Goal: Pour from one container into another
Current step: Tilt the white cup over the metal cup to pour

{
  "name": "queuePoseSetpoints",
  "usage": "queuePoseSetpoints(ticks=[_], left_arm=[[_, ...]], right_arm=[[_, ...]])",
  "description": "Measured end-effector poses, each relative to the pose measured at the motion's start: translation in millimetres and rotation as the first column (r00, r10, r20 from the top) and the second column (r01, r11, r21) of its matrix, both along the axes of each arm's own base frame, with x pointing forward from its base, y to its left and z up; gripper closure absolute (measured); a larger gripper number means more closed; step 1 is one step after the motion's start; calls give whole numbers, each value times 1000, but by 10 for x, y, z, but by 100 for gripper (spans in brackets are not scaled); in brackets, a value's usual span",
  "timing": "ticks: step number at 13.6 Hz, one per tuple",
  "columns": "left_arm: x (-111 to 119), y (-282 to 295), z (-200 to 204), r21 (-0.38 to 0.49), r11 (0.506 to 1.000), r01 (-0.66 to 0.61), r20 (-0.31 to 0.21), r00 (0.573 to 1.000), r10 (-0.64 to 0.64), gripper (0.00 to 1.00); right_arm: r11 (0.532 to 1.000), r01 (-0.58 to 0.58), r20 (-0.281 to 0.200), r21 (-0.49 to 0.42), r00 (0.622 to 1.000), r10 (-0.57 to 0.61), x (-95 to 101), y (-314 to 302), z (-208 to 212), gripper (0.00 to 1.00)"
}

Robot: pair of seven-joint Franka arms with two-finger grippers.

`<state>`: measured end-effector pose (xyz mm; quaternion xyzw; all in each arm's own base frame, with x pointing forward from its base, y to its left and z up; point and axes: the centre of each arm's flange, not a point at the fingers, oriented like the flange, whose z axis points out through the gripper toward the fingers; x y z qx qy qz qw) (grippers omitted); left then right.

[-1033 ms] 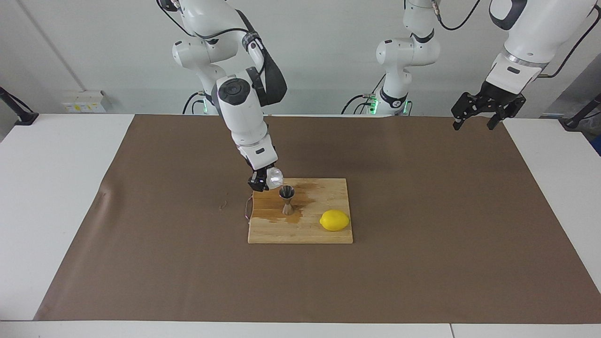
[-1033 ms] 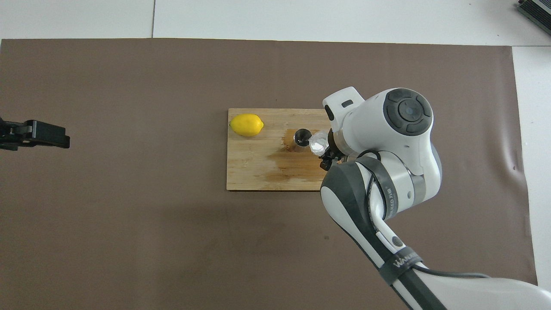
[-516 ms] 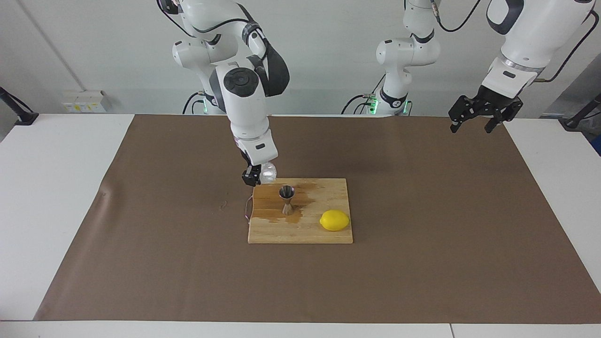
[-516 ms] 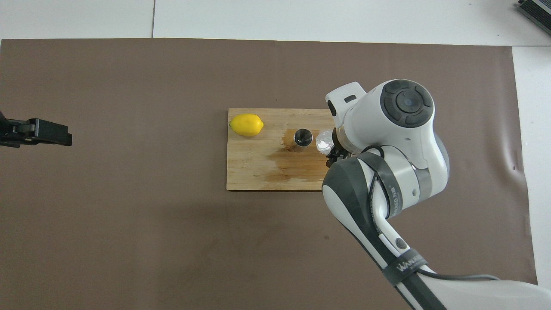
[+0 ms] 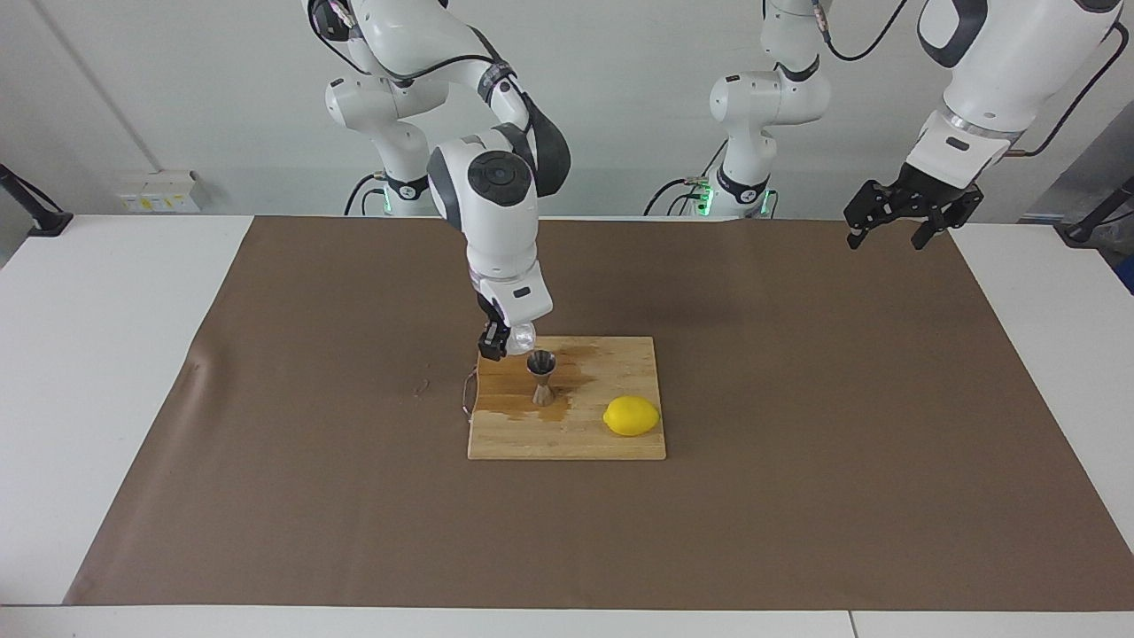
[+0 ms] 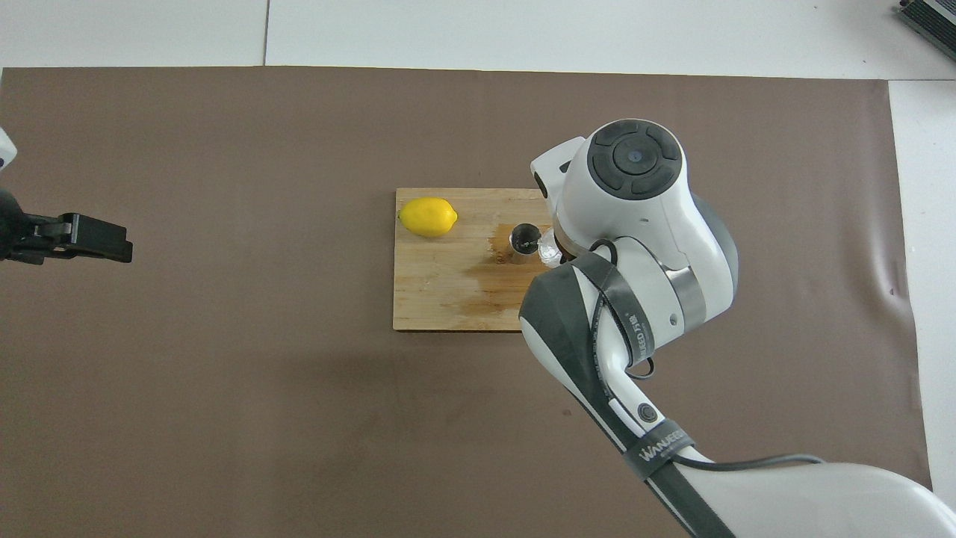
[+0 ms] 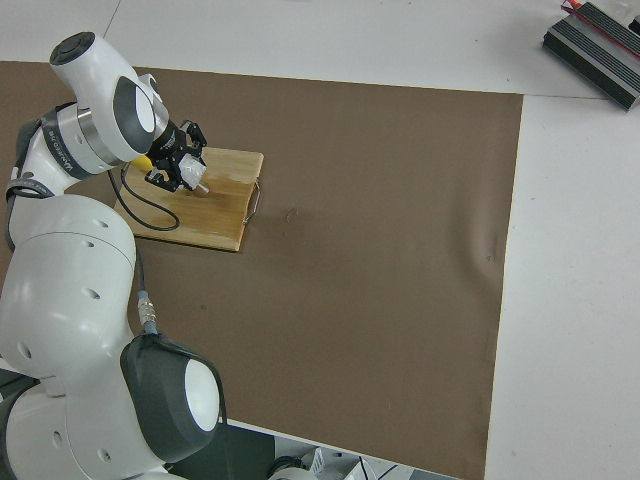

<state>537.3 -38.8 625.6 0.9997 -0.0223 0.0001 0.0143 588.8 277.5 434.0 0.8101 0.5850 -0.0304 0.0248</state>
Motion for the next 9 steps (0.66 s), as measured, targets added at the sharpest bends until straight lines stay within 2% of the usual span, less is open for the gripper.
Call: queuePoseSetpoints(ticks=[4,9], left_arm=[[-4,-58,0,1,1000,13,0,1000,-13,0],[-6,-86,0,1,1000,19,1,1000,-19,0]], right_arm=[[1000,0,-32,-20,999,0,0,88,-39,49],[998,-7,-46,-58,999,4,-48,147,-77,49]])
